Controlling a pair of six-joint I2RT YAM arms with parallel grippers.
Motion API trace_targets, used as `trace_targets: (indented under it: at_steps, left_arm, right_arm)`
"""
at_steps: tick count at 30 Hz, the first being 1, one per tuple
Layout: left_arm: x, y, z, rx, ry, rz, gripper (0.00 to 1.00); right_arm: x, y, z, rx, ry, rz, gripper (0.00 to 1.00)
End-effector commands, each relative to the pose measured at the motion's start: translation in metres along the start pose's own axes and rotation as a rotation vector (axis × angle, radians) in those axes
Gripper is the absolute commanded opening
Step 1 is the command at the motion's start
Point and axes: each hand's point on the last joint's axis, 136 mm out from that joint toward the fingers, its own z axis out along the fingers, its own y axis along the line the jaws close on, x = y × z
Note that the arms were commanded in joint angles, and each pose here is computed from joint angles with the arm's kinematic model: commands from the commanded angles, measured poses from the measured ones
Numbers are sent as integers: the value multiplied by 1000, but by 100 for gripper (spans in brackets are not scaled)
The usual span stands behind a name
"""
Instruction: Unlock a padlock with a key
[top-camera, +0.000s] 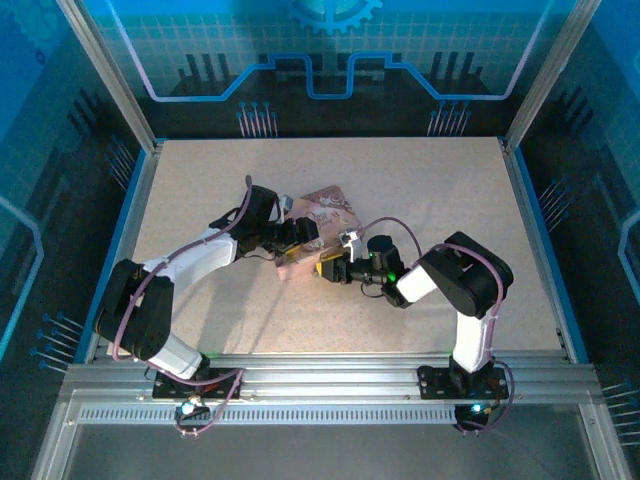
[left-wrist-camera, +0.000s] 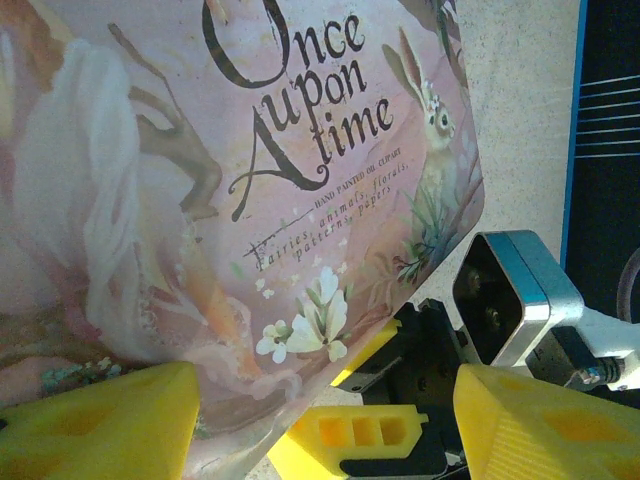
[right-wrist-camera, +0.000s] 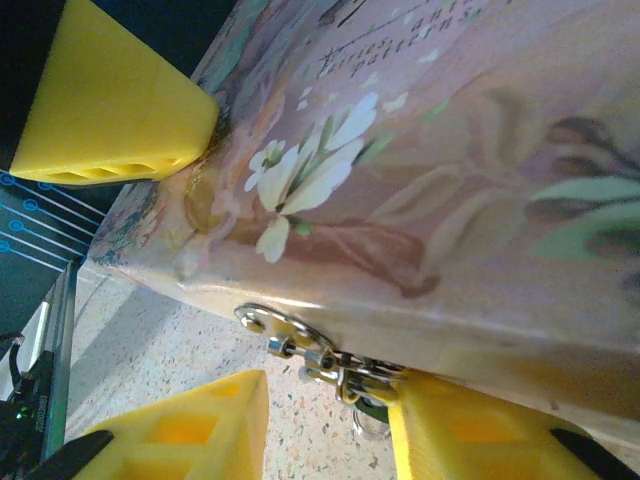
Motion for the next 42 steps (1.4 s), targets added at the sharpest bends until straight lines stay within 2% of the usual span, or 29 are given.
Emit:
trace_targets:
  at_steps: [1, 12, 24, 42]
  left_arm:
    - [15, 19, 8, -49, 39, -47, 69]
    - [15, 20, 7, -52, 37, -47, 69]
    - [16, 23, 6, -65, 33, -50, 69]
    - [30, 38, 5, -93, 44, -75, 69]
  right_arm:
    - [-4, 9, 2, -33, -23, -38, 34]
    - [-3, 2, 2, 2, -23, -16, 15]
    - [-1, -6, -1, 37, -36, 14, 4]
    - [-12, -10, -16, 44, -113, 119, 1]
